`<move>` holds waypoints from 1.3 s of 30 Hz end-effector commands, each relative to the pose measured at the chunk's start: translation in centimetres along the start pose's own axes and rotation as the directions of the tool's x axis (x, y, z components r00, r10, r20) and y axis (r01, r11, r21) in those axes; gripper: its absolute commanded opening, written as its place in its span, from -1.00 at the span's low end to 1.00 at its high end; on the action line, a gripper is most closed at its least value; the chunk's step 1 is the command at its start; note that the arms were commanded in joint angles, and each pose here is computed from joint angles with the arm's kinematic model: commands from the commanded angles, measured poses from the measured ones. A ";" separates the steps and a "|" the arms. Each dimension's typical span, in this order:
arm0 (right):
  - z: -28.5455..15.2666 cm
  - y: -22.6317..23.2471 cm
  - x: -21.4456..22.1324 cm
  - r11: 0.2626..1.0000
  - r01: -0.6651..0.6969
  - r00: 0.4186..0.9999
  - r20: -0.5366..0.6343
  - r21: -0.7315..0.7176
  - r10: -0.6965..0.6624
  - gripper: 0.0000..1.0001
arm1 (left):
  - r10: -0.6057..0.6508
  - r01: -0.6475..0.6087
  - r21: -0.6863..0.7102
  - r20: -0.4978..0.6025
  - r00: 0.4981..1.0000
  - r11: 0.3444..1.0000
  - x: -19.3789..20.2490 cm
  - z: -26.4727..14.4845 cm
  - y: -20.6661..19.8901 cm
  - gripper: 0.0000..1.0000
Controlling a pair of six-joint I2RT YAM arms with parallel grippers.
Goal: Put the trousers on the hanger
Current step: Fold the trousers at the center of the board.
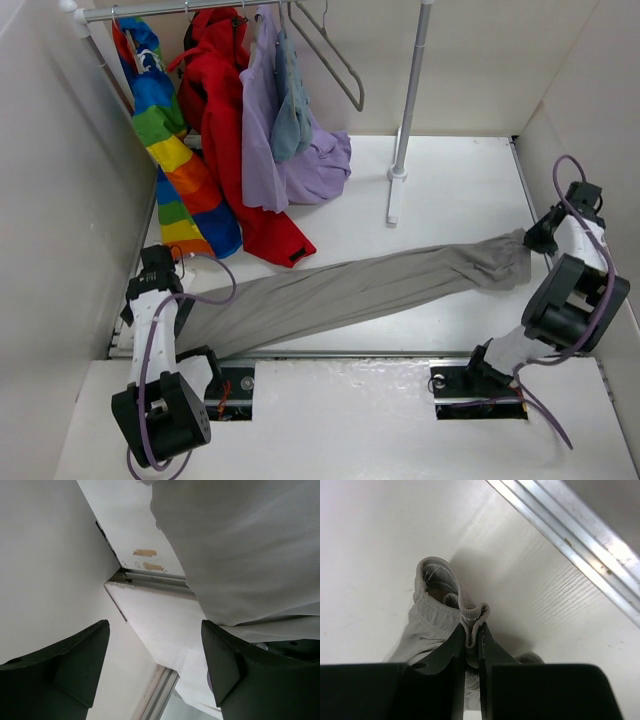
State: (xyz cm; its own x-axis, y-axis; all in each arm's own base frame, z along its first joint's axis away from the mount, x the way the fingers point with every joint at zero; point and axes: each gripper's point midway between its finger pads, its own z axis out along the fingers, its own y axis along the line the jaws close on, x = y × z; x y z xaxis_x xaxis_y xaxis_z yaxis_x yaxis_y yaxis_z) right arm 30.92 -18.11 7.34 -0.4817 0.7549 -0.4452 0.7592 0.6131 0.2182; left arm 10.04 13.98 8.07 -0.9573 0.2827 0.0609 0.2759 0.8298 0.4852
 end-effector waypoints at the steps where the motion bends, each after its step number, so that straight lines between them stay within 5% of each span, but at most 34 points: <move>1: -6.5 4.6 -5.8 0.996 0.091 0.960 0.266 0.002 -0.089 -1.00 | -0.019 0.019 0.002 0.099 0.995 1.000 -2.2 -0.8 1.0 0.42; 5: -9.6 5.8 -7.6 0.995 0.099 0.930 0.357 -0.024 -0.084 -1.00 | -0.017 0.018 -0.011 0.113 0.993 1.000 -2.5 -0.8 1.3 0.42; 16: -4.6 5.7 -5.4 0.989 0.143 0.973 0.187 -0.022 -0.137 -1.00 | 0.007 -0.007 -0.002 0.109 0.994 1.000 -2.4 -0.2 0.4 0.42; 22: -12.1 5.7 -10.4 0.991 0.129 0.916 0.378 0.034 -0.133 -1.00 | -0.015 -0.013 0.117 0.232 0.973 0.993 -5.0 -0.7 -1.4 0.42; 29: -23.9 6.9 -15.2 0.991 0.091 0.757 0.639 0.102 -0.136 -1.00 | -0.027 -0.035 0.179 0.332 0.943 0.983 -9.4 -2.2 -2.2 0.42; 35: -28.6 8.9 -14.9 0.972 0.101 0.673 0.706 0.210 -0.222 -1.00 | -0.070 -0.089 0.359 0.406 0.911 0.929 -14.0 -4.7 -5.5 0.42; 39: -30.7 14.8 -10.6 0.952 0.256 0.633 0.716 0.166 -0.295 -1.00 | -0.022 -0.199 0.434 0.453 0.891 0.879 -15.9 -6.3 -9.1 0.42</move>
State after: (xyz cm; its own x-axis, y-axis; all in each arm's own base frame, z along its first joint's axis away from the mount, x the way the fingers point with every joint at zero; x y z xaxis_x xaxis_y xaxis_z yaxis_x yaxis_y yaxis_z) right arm 34.70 -12.67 40.19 -0.2082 0.2057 -0.9562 0.6763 0.7366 0.0112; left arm 21.52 2.83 7.45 -0.8439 0.4600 -0.2762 0.4348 0.8879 0.1503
